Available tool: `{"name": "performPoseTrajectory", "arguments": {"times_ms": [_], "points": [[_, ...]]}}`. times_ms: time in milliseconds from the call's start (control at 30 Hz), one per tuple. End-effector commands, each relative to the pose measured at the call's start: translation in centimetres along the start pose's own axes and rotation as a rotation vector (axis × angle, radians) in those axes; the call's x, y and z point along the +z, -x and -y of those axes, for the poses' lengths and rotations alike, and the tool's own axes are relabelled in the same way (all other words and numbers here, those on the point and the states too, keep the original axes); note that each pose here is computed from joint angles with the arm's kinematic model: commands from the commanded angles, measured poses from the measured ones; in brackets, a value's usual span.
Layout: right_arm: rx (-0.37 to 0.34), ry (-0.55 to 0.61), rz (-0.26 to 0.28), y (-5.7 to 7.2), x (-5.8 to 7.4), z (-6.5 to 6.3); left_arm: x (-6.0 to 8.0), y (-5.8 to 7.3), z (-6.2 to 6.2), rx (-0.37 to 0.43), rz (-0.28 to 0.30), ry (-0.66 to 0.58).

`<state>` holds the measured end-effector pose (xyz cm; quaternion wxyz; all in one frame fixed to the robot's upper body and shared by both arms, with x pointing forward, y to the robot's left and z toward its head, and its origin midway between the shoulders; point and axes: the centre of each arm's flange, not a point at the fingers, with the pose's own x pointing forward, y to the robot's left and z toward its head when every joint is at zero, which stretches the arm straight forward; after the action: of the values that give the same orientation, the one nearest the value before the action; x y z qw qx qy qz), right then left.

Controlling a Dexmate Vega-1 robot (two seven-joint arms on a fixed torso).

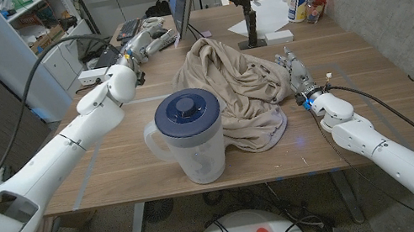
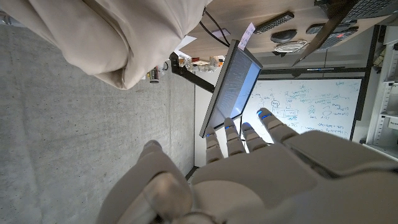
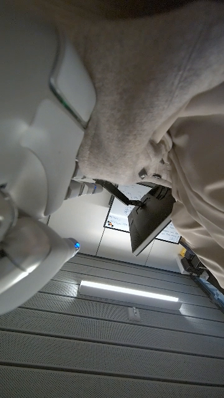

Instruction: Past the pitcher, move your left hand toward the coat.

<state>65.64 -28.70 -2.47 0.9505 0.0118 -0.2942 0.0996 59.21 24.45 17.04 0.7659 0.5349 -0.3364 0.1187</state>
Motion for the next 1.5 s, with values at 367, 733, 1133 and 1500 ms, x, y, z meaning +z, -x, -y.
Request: {"name": "performPoseTrajectory", "arguments": {"times_ms": [367, 733, 1133, 1500], "points": [[-0.007, 0.003, -0.007, -0.2, -0.2, 0.0, 1.2, -1.8, 0.7, 0.043, 0.093, -0.116], [0.003, -0.003, -0.008, -0.3, -0.3, -0.1, 1.5, -2.7, 0.9, 0.142, 0.134, -0.176], [0.016, -0.019, 0.001, -0.5, -0.3, 0.0, 1.7, -4.3, 2.0, 0.143, 0.156, -0.226], [0.018, -0.017, 0.006, -0.5, -0.3, -0.1, 1.9, -5.3, 2.8, 0.146, 0.173, -0.208]]}}
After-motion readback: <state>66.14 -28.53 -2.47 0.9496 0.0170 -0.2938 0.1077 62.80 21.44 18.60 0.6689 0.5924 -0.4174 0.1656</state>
